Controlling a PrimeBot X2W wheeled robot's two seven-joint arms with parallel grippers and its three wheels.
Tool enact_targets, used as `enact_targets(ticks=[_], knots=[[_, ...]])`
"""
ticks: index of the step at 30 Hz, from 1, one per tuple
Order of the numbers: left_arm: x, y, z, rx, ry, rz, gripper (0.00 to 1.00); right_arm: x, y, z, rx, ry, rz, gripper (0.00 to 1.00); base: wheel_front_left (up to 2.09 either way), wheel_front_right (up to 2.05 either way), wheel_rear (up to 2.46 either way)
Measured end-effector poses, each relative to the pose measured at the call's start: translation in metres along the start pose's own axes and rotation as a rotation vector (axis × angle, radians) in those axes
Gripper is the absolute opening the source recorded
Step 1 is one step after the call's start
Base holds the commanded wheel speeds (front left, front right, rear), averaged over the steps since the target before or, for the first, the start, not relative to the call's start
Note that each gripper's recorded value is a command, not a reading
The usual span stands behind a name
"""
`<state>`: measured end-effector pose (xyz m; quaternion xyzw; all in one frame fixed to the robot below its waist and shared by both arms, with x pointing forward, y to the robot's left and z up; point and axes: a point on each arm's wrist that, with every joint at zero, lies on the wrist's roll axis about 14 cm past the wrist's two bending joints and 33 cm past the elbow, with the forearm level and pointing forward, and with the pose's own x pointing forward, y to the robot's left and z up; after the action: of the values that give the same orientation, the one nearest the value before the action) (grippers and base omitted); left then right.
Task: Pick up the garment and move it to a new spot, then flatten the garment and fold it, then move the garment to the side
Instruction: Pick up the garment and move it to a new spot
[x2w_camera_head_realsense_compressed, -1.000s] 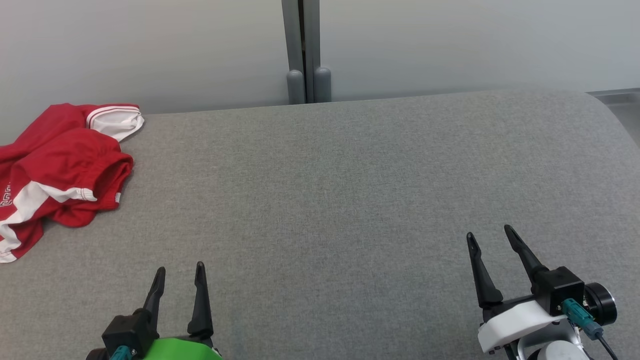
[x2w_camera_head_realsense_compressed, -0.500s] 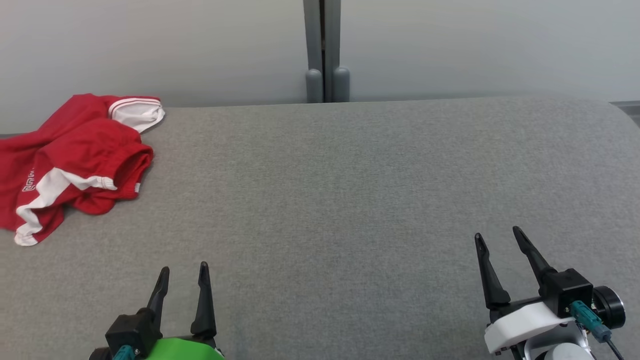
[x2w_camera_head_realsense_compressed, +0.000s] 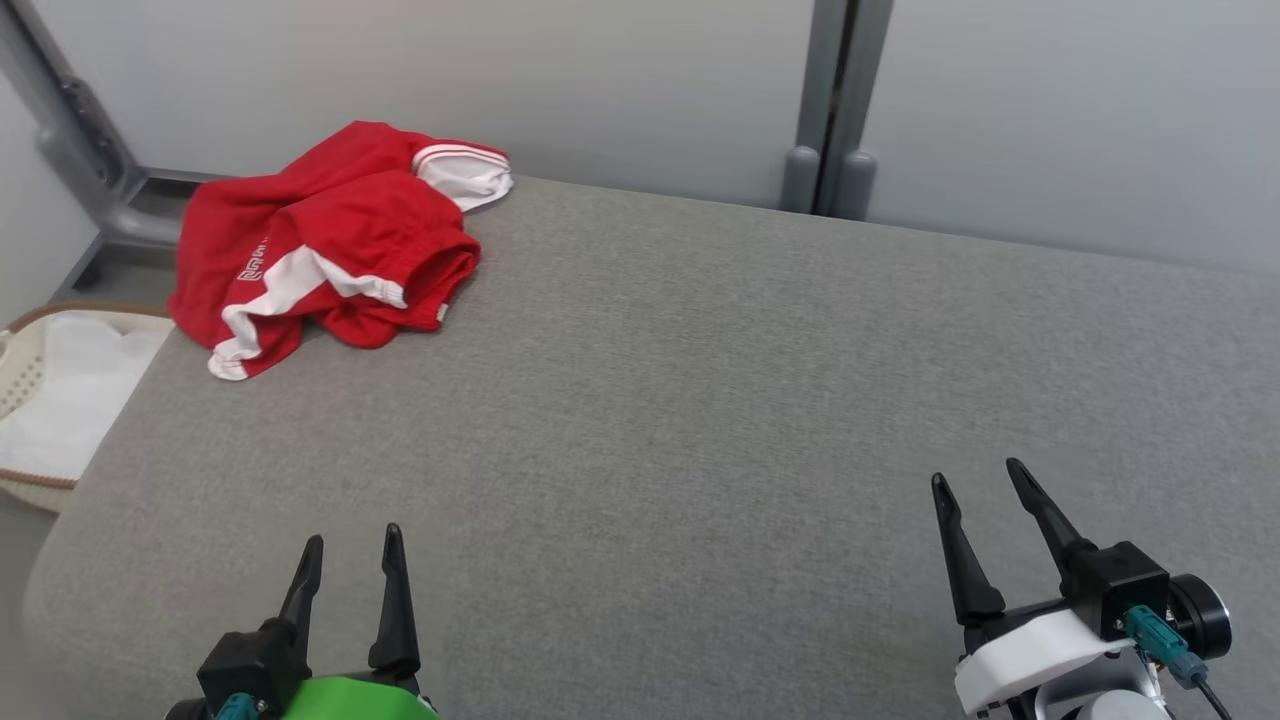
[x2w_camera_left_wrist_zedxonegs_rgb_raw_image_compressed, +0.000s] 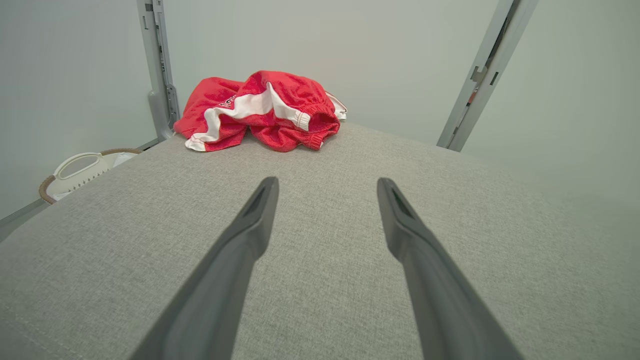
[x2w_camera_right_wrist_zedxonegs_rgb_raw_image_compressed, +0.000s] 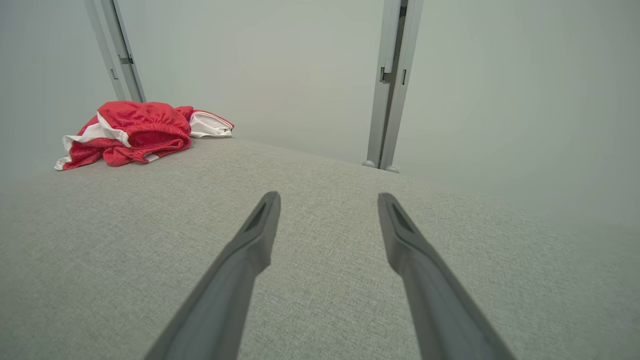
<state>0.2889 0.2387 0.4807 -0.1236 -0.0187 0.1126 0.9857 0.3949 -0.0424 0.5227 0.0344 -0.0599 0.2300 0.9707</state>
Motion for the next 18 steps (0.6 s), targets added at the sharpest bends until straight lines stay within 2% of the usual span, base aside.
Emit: enact_targets(ticks=[9,18], knots=[[-0.021,0.033,0.01,0.0,-0.034,0.109,1.0,0.018,0.035,-0.003,0.016,0.004,0.109,1.0,0.0,0.0,0.0],[-0.018,0.042,0.015,0.009,-0.043,0.149,1.0,0.018,0.032,-0.011,0.012,0.022,0.106,1.0,0.0,0.0,0.0]])
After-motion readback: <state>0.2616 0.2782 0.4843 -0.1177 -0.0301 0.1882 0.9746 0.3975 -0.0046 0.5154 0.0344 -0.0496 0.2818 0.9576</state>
